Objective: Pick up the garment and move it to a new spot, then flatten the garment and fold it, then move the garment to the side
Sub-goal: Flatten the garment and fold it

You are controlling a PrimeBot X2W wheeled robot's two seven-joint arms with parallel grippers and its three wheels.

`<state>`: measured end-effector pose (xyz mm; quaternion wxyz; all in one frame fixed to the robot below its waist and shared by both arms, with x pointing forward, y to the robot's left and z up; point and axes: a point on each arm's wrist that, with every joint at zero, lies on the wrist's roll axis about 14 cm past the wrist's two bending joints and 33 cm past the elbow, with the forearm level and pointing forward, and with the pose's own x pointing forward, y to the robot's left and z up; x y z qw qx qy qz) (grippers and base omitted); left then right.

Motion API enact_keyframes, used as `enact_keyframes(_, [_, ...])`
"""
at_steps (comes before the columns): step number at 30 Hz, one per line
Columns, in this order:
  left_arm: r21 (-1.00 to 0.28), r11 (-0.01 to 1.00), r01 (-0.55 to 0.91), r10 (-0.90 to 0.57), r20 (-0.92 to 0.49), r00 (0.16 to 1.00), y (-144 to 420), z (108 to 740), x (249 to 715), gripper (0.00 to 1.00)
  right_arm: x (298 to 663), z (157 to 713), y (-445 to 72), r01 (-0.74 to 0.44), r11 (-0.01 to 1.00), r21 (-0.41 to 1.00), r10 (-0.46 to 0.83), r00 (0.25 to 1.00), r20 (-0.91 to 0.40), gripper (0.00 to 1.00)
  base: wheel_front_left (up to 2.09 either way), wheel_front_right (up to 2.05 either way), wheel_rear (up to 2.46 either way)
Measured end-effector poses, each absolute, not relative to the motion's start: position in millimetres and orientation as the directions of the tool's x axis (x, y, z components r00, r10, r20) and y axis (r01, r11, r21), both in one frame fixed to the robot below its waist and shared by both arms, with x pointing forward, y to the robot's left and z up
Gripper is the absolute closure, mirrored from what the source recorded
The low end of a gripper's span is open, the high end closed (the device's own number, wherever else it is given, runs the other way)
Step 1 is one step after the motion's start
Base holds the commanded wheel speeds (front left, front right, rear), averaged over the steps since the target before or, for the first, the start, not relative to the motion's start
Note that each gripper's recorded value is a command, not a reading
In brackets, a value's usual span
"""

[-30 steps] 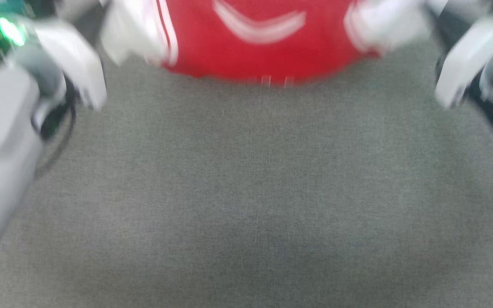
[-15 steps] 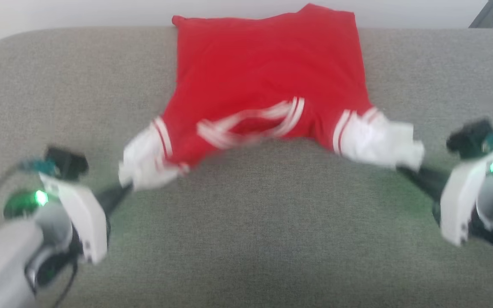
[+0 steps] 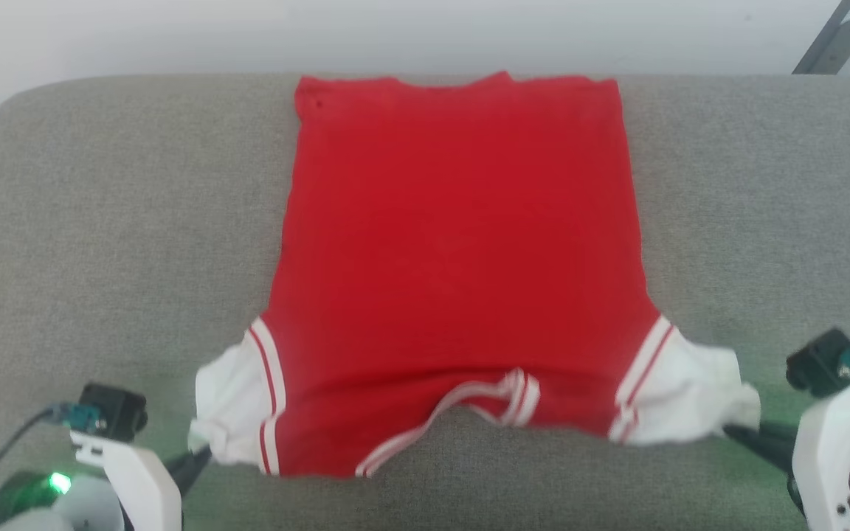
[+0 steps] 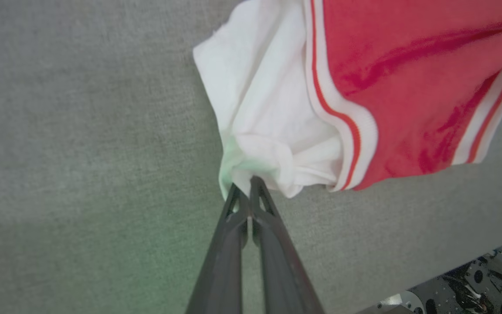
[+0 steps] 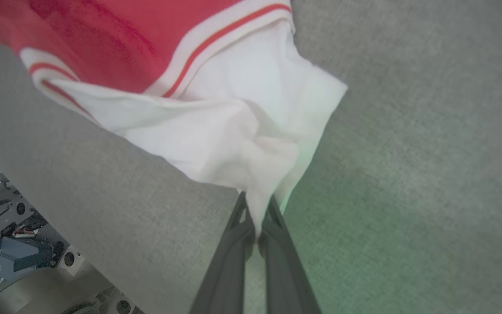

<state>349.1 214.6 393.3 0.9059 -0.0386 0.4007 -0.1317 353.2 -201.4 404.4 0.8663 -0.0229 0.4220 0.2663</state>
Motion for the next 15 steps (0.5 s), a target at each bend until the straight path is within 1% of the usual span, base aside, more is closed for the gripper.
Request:
enact_keyframes(4, [-0.191, 0.965, 0.177, -0.26, -0.74, 0.62, 212, 387, 333, 1.0, 333, 392, -211, -0.456, 0.867, 0.203, 0.42, 0.448, -0.789, 1.0, 0.0, 0.0, 0.0])
enact_keyframes(11, [-0.233, 0.961, 0.149, -0.275, -0.752, 0.599, 203, 384, 319, 1.0, 333, 387, -219, -0.422, 0.883, 0.206, 0.401, 0.447, -0.8, 1.0, 0.0, 0.0, 0.0])
enact_keyframes(13, [-0.239, 0.96, 0.145, -0.276, -0.744, 0.608, 201, 385, 320, 1.0, 336, 387, -218, -0.422, 0.883, 0.206, 0.401, 0.448, -0.799, 1.0, 0.0, 0.0, 0.0])
enact_keyframes(14, [-0.243, 0.959, 0.148, -0.282, -0.743, 0.608, 199, 385, 320, 1.0, 338, 386, -217, -0.42, 0.884, 0.208, 0.401, 0.449, -0.798, 0.87, 0.0, 0.0, 0.0])
enact_keyframes(15, [-0.251, 0.956, 0.149, -0.289, -0.739, 0.609, 196, 385, 320, 1.0, 341, 387, -216, -0.417, 0.884, 0.21, 0.403, 0.454, -0.795, 0.58, 0.0, 0.0, 0.0])
